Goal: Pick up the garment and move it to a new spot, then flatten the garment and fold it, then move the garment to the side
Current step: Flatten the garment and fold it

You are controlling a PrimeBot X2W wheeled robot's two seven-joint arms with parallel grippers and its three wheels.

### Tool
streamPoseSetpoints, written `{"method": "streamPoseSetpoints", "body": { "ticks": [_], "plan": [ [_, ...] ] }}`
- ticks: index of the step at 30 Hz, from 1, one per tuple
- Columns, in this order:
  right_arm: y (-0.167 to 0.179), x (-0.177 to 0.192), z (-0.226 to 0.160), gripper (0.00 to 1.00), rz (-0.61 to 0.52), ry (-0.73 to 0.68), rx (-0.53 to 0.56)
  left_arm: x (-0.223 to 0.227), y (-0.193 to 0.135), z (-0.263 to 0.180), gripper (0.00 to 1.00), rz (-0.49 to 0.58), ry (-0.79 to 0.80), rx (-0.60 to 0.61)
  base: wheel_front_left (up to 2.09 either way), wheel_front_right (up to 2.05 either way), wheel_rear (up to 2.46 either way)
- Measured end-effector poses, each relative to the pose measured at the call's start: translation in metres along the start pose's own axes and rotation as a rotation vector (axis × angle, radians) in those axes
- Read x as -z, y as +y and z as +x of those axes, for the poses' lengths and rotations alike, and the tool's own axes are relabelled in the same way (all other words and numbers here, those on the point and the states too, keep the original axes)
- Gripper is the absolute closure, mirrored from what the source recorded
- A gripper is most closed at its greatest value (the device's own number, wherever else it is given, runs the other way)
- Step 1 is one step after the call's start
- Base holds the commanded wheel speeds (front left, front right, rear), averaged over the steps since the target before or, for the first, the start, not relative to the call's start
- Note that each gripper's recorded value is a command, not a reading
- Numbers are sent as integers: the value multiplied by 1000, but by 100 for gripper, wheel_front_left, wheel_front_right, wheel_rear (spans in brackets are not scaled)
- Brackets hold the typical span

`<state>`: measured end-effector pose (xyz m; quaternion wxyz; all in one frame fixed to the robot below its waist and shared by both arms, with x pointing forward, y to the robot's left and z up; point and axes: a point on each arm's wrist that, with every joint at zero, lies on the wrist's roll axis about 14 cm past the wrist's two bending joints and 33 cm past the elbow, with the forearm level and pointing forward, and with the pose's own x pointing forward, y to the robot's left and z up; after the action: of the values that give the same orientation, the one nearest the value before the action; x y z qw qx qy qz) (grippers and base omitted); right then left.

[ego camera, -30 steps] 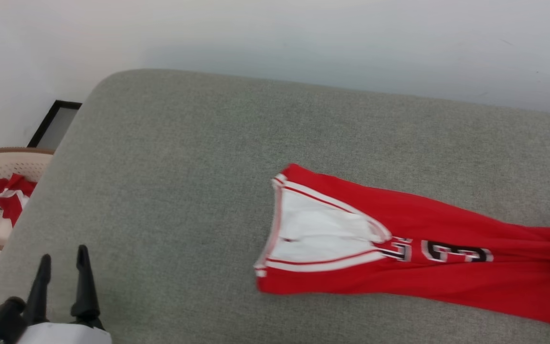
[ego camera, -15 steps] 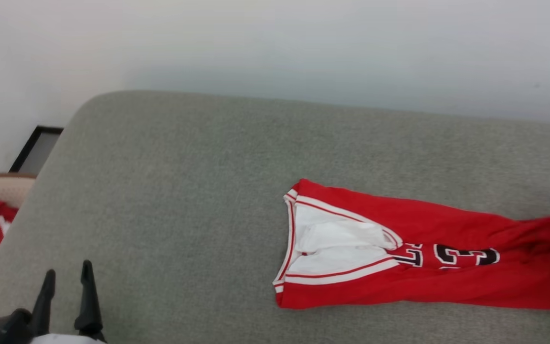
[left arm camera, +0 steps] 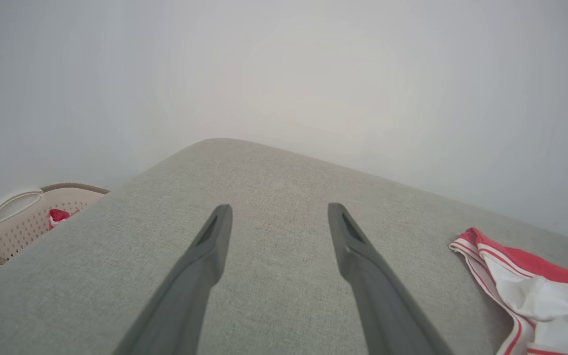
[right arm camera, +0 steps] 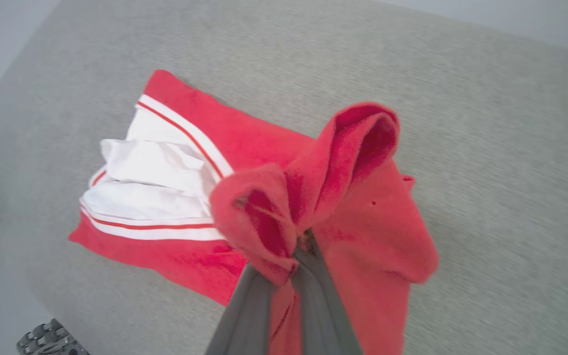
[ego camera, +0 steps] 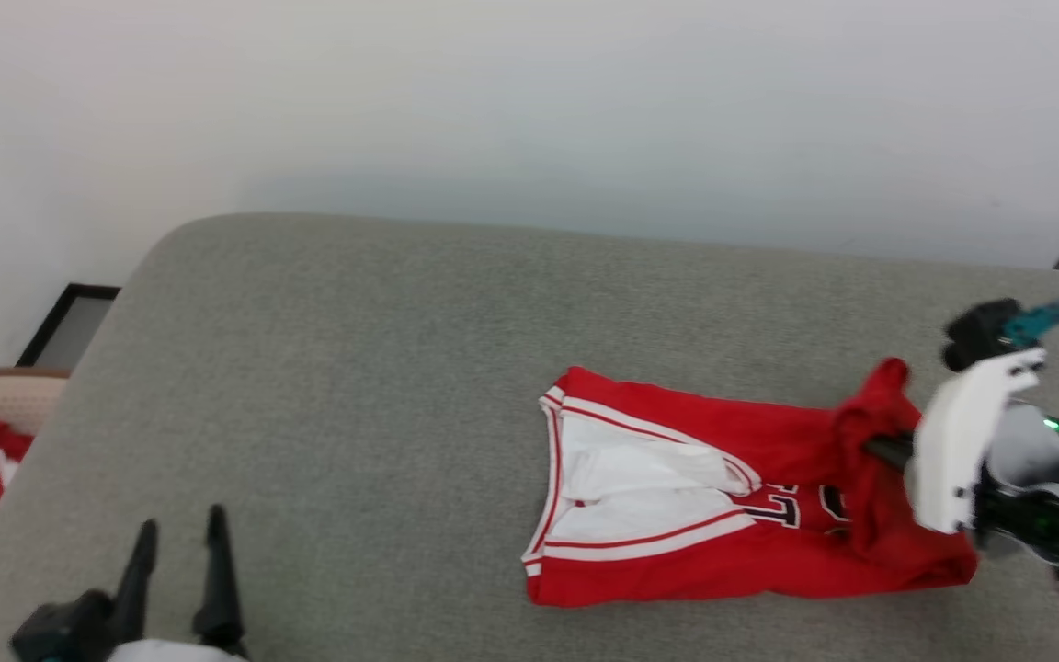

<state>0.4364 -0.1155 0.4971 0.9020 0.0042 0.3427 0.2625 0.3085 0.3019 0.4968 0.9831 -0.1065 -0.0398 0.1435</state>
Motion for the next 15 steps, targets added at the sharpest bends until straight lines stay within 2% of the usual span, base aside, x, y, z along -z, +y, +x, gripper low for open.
{"method": "streamPoseSetpoints", "body": {
  "ticks": [9,15],
  "plan": [
    [81,-22,52,100,-80,-12,-148,2,-15,3,0,-25,5,32,0,0,0],
    [113,-14,82,100,-121,42,-194,0,-14,4,0,-35,3,24,0,0,0]
  ]
}}
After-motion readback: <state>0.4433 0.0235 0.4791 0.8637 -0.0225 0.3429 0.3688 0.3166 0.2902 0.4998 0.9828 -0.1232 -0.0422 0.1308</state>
